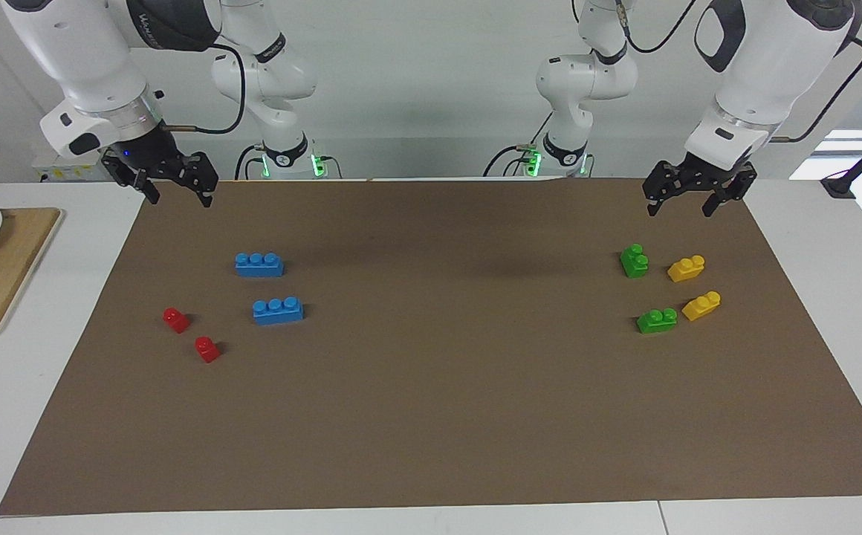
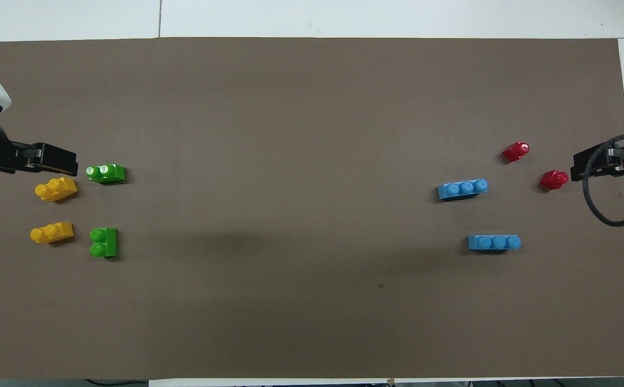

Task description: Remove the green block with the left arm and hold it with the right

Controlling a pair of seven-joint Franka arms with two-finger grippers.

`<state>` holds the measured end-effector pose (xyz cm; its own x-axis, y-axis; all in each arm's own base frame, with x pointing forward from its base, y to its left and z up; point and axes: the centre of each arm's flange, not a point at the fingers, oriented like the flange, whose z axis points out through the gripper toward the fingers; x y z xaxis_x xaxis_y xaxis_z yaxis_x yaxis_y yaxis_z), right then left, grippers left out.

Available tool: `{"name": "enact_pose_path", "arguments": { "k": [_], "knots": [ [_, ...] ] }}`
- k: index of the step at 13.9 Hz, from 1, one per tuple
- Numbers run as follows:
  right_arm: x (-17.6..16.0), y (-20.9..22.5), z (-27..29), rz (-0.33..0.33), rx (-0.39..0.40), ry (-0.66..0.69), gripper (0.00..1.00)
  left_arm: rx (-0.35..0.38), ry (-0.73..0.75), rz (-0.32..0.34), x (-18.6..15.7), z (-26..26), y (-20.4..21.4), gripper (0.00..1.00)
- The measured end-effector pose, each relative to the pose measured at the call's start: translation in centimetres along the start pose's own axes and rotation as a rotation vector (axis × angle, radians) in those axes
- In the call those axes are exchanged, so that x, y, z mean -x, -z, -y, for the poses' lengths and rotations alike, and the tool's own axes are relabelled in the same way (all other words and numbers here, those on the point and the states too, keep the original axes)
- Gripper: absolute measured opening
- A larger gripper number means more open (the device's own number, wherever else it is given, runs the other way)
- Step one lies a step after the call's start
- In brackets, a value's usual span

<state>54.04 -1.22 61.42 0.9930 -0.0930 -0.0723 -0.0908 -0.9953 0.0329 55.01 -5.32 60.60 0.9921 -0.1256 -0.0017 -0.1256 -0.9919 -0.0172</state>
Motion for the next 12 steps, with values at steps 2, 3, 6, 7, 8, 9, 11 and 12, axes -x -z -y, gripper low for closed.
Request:
{"name": "enact_pose_path", "arguments": {
  "k": [2,3,6,7,8,9,11,12],
  "knots": [
    [0.0,0.0,0.0,0.0,0.0,0.0,0.9,0.0,0.0,0.0,0.0,0.0,0.0,1.0],
    [0.0,0.0,0.01,0.0,0.0,0.0,0.9,0.0,0.0,0.0,0.0,0.0,0.0,1.0],
    [0.01,0.0,0.12,0.0,0.0,0.028,0.91,0.0,0.0,0.0,0.0,0.0,0.0,1.0],
    [-0.02,0.03,0.13,-0.003,0.0,0.051,0.9,0.0,0.0,0.0,0.0,0.0,0.0,1.0],
    [-0.05,0.06,0.13,-0.006,0.0,0.069,0.91,0.0,0.0,0.0,0.0,0.0,0.0,1.0],
    [-0.07,0.07,0.13,-0.008,0.0,0.077,0.93,0.0,0.0,0.0,0.0,0.0,0.0,1.0],
    [-0.08,0.08,0.11,-0.009,0.0,0.079,0.9,0.0,0.0,0.0,0.0,0.0,0.0,1.0],
    [-0.09,0.08,0.07,-0.009,0.0,0.078,0.9,0.0,0.0,0.0,0.0,0.0,0.0,1.0]
  ]
}}
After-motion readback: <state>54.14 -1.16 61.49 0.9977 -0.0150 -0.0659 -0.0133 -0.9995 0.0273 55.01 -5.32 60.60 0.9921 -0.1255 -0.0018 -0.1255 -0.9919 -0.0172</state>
